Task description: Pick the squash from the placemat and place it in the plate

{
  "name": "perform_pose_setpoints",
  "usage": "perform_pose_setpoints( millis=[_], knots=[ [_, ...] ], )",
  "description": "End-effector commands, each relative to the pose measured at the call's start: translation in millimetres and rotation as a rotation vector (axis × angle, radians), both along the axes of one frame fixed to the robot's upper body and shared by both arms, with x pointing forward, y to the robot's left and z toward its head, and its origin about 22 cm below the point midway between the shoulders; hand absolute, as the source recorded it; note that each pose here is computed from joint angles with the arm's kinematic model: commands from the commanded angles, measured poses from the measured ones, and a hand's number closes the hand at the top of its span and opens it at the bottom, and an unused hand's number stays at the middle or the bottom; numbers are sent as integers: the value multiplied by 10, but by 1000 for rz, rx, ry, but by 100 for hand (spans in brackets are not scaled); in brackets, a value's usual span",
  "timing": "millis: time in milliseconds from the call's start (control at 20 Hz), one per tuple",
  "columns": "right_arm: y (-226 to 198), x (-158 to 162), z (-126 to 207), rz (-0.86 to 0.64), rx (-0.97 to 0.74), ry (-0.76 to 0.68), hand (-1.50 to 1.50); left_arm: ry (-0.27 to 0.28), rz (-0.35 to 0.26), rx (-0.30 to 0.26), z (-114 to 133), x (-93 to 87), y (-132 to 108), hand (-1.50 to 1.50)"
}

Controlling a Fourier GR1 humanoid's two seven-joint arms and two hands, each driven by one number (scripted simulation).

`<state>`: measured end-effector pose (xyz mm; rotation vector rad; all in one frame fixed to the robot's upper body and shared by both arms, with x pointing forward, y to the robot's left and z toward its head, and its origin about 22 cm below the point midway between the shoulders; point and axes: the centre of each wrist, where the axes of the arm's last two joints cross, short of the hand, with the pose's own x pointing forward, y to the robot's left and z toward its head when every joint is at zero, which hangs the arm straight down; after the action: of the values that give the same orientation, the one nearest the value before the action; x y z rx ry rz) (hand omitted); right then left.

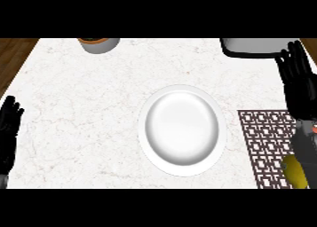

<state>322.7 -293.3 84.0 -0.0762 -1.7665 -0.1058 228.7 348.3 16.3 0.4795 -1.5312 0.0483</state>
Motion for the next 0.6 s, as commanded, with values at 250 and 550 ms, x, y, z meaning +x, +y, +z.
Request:
perform_pose_setpoints(
  millis=[250,550],
  knots=[
    [-459,141,289,-13,79,63,-150,-37,-272,82,403,559,-557,0],
    [-538,-445,-787,-90,-436,215,-150,32,-311,1,263,549,-835,0]
  ],
)
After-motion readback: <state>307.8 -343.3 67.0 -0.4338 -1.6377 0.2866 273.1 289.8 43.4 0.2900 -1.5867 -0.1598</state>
